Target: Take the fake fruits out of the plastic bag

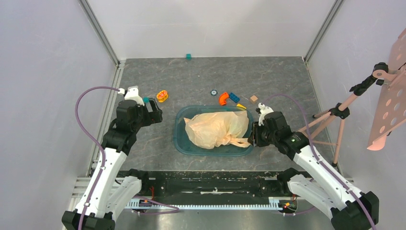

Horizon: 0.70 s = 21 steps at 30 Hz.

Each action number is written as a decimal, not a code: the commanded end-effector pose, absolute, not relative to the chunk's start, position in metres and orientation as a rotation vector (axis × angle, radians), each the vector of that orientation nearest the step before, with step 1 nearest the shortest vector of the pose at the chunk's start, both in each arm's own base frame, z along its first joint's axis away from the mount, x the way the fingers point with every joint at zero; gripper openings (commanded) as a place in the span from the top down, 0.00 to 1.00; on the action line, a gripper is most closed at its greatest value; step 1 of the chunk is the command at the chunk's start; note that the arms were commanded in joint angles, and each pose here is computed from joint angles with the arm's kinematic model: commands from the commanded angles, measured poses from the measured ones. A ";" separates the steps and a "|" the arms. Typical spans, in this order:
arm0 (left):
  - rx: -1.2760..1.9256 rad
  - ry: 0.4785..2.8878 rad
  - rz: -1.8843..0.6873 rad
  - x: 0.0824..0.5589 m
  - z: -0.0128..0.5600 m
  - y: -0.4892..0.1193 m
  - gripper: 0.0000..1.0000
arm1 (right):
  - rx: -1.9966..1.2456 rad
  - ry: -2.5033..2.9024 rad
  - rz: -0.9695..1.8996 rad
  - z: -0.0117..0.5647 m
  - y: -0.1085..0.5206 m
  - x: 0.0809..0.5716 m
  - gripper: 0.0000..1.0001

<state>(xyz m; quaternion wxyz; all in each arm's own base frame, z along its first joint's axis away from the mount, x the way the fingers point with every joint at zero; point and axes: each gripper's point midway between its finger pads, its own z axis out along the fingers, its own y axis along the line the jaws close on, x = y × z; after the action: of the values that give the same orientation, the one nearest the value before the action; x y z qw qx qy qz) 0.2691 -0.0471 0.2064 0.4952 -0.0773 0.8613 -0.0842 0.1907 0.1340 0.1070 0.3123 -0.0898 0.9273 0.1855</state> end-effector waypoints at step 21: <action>-0.109 2.084 -0.211 0.269 0.208 -0.051 0.00 | -0.273 2.450 0.515 0.096 0.139 0.186 0.71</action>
<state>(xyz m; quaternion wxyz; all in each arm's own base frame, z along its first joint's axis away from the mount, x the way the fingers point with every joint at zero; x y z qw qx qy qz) 0.2687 -0.0503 0.2060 0.4929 -0.0727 0.8622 -0.0918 0.1911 0.1411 0.1036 0.3128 -0.0985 0.9232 0.2006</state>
